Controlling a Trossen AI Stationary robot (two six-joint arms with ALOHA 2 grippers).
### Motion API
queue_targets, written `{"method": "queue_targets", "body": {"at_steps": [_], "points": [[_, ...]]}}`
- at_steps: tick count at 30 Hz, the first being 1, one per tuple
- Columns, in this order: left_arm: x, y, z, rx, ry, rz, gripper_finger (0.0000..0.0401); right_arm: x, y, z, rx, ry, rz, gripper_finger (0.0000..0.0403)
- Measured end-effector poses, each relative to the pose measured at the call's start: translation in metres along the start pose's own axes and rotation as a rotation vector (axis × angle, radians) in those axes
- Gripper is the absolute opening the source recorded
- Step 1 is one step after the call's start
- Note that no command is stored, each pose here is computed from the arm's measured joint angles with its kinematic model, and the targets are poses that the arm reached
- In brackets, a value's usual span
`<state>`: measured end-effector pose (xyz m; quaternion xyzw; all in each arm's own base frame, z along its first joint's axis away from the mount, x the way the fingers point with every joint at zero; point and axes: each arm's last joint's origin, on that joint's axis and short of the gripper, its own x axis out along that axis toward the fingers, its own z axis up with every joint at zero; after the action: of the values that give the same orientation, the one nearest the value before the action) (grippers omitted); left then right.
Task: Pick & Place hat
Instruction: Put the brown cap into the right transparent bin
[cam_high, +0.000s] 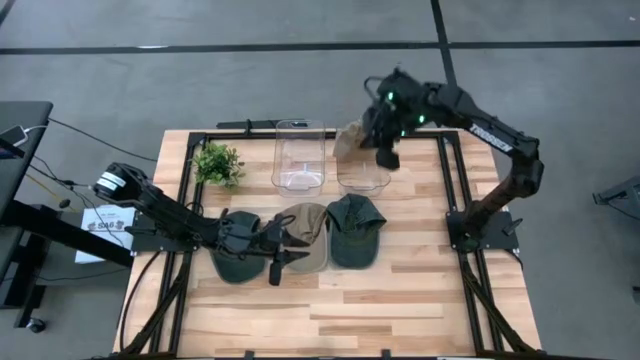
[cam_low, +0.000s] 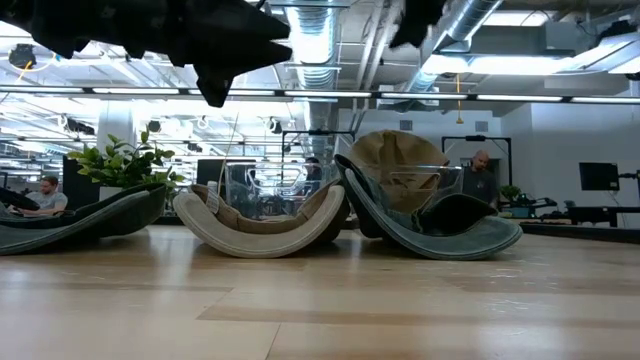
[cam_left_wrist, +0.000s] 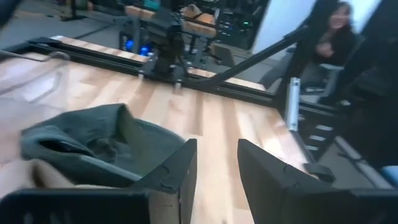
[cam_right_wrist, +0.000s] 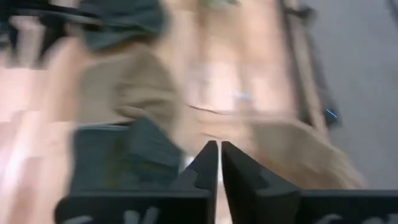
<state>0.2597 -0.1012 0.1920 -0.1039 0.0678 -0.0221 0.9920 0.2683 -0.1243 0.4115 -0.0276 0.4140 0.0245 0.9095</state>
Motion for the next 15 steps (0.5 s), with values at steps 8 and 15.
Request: {"method": "queue_targets", "body": {"at_steps": [8,15], "points": [[-0.011,-0.016,0.008,-0.047,-0.016,-0.124,0.0113,0.027,0.103,0.031,-0.188,-0.013,0.079,0.0002],[-0.025,-0.035,0.012,-0.054,-0.050,-0.150,0.0113,0.081,0.182,0.010,-0.203,0.006,-0.052,0.0001]]}}
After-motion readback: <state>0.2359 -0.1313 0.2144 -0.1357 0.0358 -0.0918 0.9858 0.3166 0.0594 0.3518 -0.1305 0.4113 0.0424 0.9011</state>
